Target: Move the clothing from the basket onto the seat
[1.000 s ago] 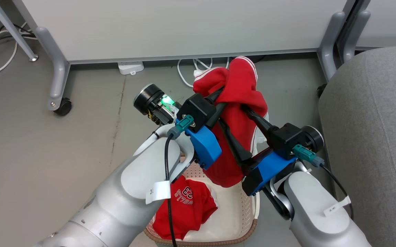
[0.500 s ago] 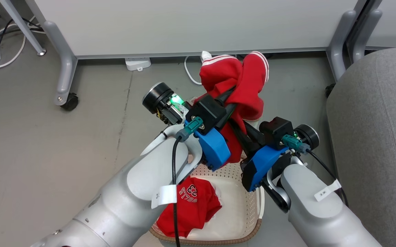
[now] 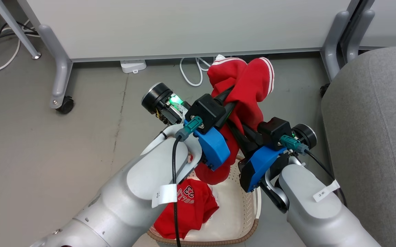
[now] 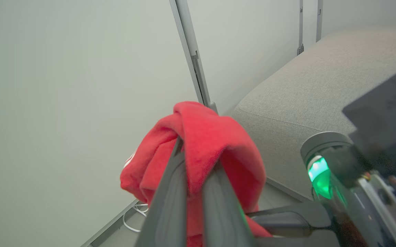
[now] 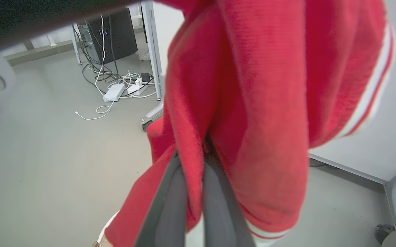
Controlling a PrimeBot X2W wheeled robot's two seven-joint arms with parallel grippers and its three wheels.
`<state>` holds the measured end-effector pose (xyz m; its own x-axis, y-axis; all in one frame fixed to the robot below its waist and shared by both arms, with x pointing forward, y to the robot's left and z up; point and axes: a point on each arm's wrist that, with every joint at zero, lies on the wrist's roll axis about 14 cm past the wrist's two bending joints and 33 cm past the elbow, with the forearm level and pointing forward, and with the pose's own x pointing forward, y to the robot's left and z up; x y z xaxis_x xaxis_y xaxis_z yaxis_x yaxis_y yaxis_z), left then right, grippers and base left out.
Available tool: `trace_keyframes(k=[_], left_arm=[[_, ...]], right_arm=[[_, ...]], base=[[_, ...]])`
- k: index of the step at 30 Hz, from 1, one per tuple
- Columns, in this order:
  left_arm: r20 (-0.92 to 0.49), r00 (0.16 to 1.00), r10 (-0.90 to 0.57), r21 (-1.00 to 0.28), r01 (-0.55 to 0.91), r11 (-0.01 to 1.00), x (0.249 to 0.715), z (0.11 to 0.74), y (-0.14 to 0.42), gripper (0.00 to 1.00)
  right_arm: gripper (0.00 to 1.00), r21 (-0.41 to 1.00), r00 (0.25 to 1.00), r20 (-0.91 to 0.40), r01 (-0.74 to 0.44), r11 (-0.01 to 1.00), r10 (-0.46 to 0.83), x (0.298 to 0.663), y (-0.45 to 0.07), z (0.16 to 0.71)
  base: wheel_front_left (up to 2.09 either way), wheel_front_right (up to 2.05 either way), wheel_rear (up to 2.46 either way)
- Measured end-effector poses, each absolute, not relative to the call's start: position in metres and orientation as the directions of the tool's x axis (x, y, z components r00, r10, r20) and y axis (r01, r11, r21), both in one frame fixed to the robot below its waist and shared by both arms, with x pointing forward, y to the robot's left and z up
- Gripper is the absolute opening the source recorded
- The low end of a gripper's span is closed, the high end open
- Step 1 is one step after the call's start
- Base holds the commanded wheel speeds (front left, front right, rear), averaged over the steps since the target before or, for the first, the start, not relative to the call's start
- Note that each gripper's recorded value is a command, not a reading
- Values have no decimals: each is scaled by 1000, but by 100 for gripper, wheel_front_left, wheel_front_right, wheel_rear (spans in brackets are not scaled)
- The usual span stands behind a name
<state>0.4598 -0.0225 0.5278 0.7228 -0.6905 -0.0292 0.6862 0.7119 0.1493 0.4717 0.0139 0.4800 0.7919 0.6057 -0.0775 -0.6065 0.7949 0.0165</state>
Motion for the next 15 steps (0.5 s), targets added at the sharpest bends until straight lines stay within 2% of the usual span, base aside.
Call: trace_keyframes(k=[6,8,15], left_arm=[[-30,722,-691,150,687,711,460,527,-23,0],[-26,728,-685,148,680,718,461,528,-22,100],[-24,731,-682,155,677,720,462,528,-23,100]], right_arm=[[0,17,792,-76,-606,795,606,472,14,480],[0,17,792,-77,-607,795,606,471,14,480],[0,17,791,-72,-608,794,607,471,14,481]], base=[[0,0,0],[0,0,0],[0,0,0]])
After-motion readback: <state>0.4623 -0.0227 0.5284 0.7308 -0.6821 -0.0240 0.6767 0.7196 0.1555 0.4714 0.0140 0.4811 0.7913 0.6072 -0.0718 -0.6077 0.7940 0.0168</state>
